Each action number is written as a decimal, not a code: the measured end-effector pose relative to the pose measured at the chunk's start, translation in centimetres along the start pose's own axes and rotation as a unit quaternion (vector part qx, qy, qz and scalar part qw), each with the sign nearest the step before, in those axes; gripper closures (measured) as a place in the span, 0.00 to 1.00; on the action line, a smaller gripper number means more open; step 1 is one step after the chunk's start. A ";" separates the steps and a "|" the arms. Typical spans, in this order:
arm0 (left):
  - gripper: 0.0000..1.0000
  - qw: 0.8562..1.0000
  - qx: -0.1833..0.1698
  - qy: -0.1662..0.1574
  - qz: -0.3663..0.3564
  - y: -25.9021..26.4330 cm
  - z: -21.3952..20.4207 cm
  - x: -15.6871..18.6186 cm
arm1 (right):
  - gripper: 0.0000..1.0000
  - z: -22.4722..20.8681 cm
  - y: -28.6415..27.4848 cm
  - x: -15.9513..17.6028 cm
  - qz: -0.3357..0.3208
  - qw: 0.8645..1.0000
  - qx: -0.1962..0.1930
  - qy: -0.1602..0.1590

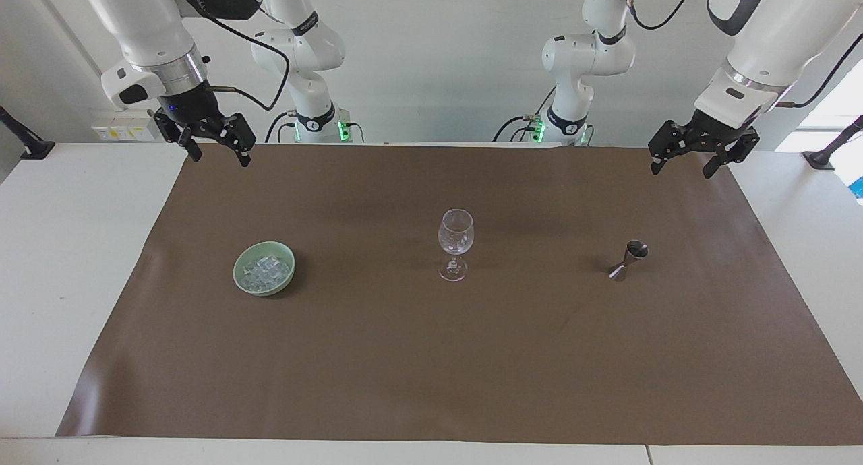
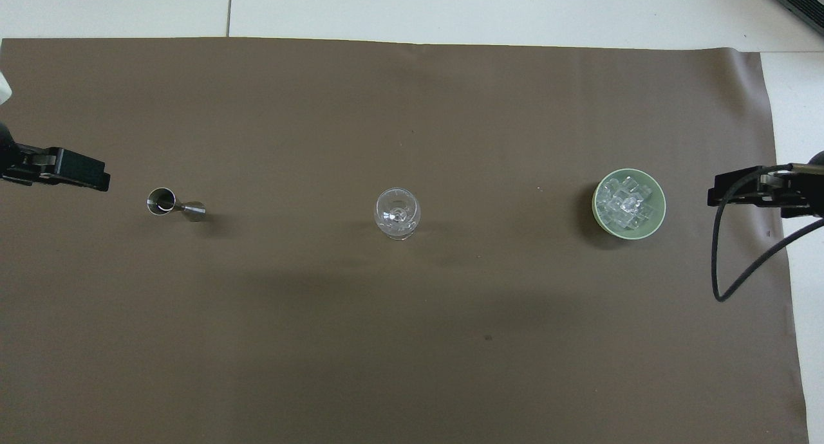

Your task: Pour wine and add ice with both arms

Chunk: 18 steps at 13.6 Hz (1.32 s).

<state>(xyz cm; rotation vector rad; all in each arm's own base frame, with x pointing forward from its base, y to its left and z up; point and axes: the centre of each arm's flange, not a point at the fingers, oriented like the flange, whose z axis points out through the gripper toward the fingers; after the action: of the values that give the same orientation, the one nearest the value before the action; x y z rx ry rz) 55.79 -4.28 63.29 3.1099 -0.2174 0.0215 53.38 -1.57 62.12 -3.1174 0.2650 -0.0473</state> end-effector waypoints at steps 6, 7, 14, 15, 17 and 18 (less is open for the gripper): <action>0.00 1.000 0.002 0.025 0.000 -0.1 -0.2 0.8 | 0.00 0.0 0.0 0.0 0.000 1.000 0.000 0.000; 0.00 1.000 0.002 0.027 -0.001 -0.2 0.0 1.2 | 0.00 0.0 0.0 0.0 0.000 1.000 0.000 0.000; 0.00 0.999 0.003 0.035 -0.003 -0.7 1.5 5.7 | 0.00 0.0 0.0 0.0 0.000 1.000 0.000 0.000; 0.00 0.999 0.003 0.037 -0.003 -0.8 2.0 6.2 | 0.00 0.0 0.0 0.0 0.000 1.000 0.000 0.000; 0.00 0.999 0.004 0.042 -0.004 -1.0 2.9 7.0 | 0.00 0.0 0.0 0.0 0.000 1.000 0.000 0.000; 0.00 0.999 0.004 0.045 -0.004 -1.0 3.2 7.4 | 0.00 0.0 0.0 0.0 0.000 1.000 0.000 0.000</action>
<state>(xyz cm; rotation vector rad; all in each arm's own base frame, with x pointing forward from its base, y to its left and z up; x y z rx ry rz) 63.28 -4.35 60.15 3.1084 -0.2021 0.1632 53.38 -1.57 62.12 -3.1174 0.2650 -0.0473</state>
